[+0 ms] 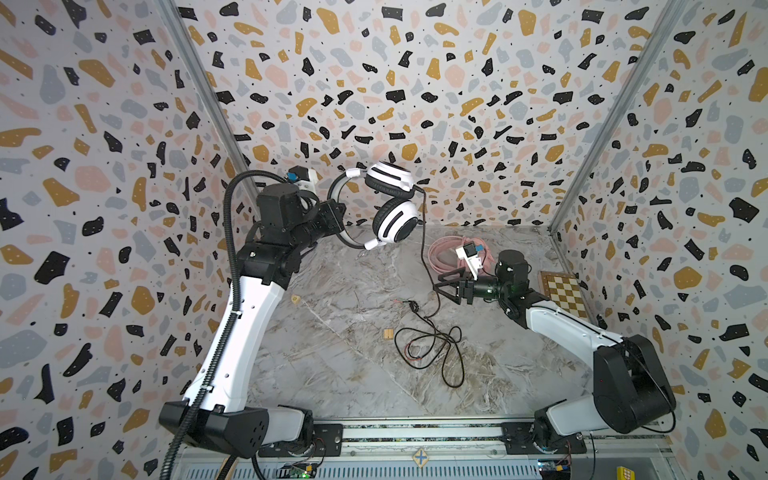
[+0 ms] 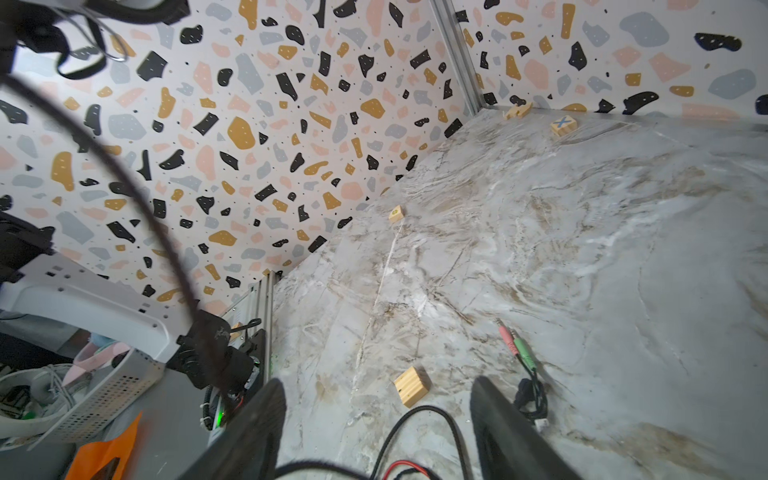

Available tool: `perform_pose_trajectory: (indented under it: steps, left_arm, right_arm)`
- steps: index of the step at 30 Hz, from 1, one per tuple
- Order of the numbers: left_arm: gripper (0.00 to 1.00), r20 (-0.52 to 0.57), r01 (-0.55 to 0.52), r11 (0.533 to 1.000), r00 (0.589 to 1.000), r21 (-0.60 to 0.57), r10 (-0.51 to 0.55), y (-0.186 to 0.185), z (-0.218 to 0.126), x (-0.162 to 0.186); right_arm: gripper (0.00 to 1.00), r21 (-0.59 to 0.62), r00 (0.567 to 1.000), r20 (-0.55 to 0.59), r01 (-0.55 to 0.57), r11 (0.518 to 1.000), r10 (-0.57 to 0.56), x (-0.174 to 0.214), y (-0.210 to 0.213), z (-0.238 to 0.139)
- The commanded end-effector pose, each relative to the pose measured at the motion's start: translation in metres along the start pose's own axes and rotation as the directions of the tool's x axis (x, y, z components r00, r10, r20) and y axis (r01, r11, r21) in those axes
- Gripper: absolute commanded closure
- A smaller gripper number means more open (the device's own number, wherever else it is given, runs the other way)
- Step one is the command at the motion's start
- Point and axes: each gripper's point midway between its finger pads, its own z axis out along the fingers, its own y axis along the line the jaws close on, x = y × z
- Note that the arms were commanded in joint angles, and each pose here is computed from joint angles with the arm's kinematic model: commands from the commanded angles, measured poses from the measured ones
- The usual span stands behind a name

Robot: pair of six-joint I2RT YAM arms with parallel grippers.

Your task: Wrap the headphones

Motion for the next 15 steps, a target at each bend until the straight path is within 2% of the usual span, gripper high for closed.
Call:
perform_pose_trajectory:
  steps: [1, 5, 9, 15]
  left_arm:
    - [1.00, 0.147, -0.019, 0.994, 0.989, 0.109, 0.003, -0.032, -0.019, -0.044]
    - [1.00, 0.147, -0.010, 0.991, 0.989, 0.130, -0.009, -0.036, -0.017, -0.050]
    - [1.00, 0.146, -0.004, 0.992, 0.989, 0.123, -0.014, -0.035, -0.017, -0.052]
    - [1.00, 0.144, 0.017, 0.990, 0.989, 0.137, -0.037, -0.035, -0.015, -0.049]
  right_arm:
    - [0.28, -0.093, 0.998, 0.053, 0.044, 0.995, -0.040, -0.008, 0.028, -0.010]
    - [0.27, -0.136, 0.998, 0.057, 0.039, 0.990, -0.031, 0.006, 0.034, -0.013]
    - [0.27, -0.095, 0.999, 0.050, 0.019, 0.995, -0.014, 0.028, 0.026, -0.013]
    - [0.27, -0.080, 0.998, 0.018, 0.063, 0.995, -0.062, 0.046, 0.028, 0.009]
